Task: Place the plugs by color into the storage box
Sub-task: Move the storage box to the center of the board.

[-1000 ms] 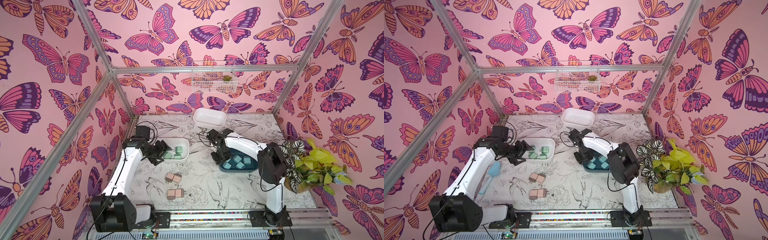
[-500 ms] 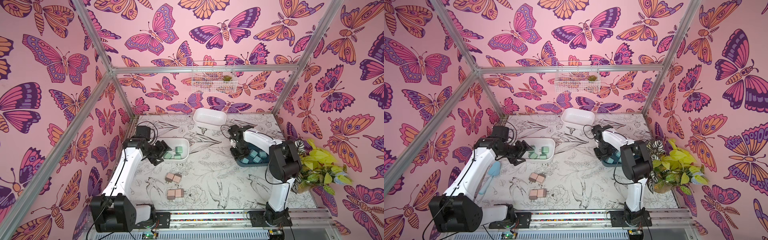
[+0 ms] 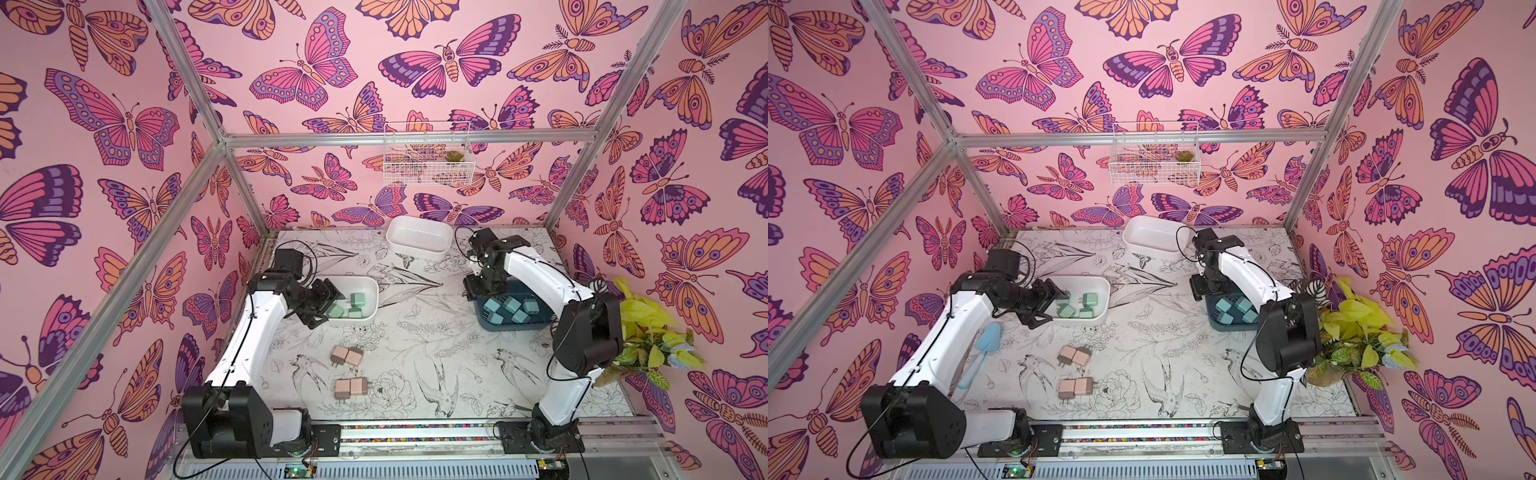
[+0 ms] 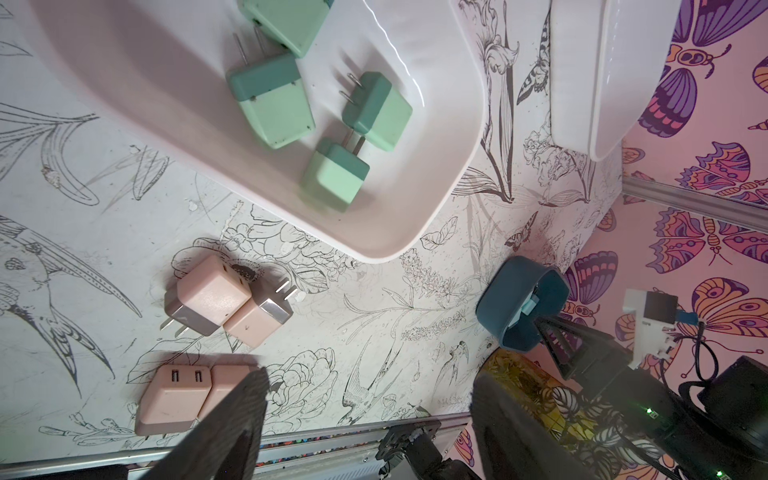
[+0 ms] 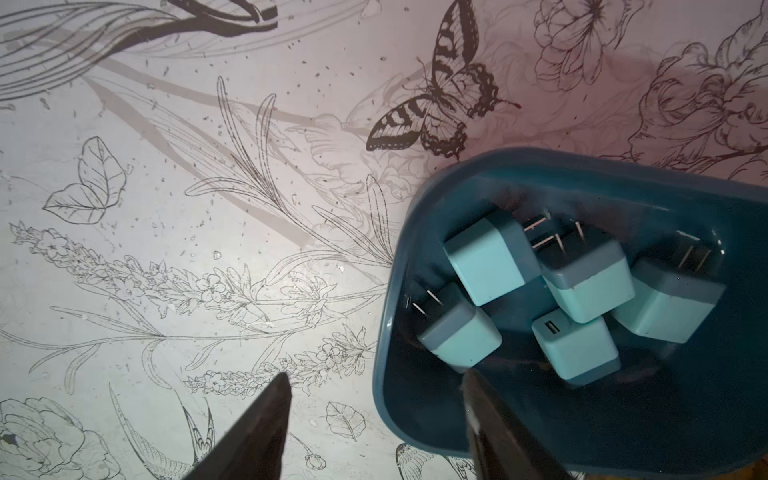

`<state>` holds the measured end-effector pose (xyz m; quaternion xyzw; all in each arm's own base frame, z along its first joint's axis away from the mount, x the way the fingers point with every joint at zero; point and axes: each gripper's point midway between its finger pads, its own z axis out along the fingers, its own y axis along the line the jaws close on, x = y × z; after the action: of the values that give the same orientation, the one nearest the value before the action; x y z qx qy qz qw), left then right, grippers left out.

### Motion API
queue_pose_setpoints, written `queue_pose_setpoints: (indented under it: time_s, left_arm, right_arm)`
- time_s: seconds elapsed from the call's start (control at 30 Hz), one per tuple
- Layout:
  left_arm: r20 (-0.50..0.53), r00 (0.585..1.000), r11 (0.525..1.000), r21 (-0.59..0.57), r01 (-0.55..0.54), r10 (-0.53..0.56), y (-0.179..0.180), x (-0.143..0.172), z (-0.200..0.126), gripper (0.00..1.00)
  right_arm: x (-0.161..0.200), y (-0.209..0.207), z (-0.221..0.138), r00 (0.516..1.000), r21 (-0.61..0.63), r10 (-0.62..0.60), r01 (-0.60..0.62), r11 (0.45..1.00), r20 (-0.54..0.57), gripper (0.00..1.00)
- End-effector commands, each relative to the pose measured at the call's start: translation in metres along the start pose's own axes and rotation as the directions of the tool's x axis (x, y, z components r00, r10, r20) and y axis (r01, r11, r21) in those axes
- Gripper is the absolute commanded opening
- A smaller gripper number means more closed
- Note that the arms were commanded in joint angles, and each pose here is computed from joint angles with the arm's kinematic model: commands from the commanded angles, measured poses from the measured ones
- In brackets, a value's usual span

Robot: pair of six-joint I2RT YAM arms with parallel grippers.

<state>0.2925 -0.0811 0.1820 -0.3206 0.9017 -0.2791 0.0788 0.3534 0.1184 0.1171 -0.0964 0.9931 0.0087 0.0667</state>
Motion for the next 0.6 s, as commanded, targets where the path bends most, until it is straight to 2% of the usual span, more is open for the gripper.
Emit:
queue_pose_setpoints:
  time_s: [0.0, 0.57]
  left_arm:
    - [0.010, 1.000, 1.000, -0.009, -0.014, 0.014, -0.004, -0.004, 0.000, 0.79]
    - [0.002, 0.999, 0.999, -0.026, -0.037, 0.037, -0.013, -0.007, 0.007, 0.79]
  right_arm:
    - [0.005, 0.006, -0.011, 1.000, -0.018, 0.012, -0.012, 1.000, -0.010, 0.67]
    - [-0.017, 0.042, -0.019, 0.999, -0.103, 0.005, -0.001, 0.995, 0.041, 0.67]
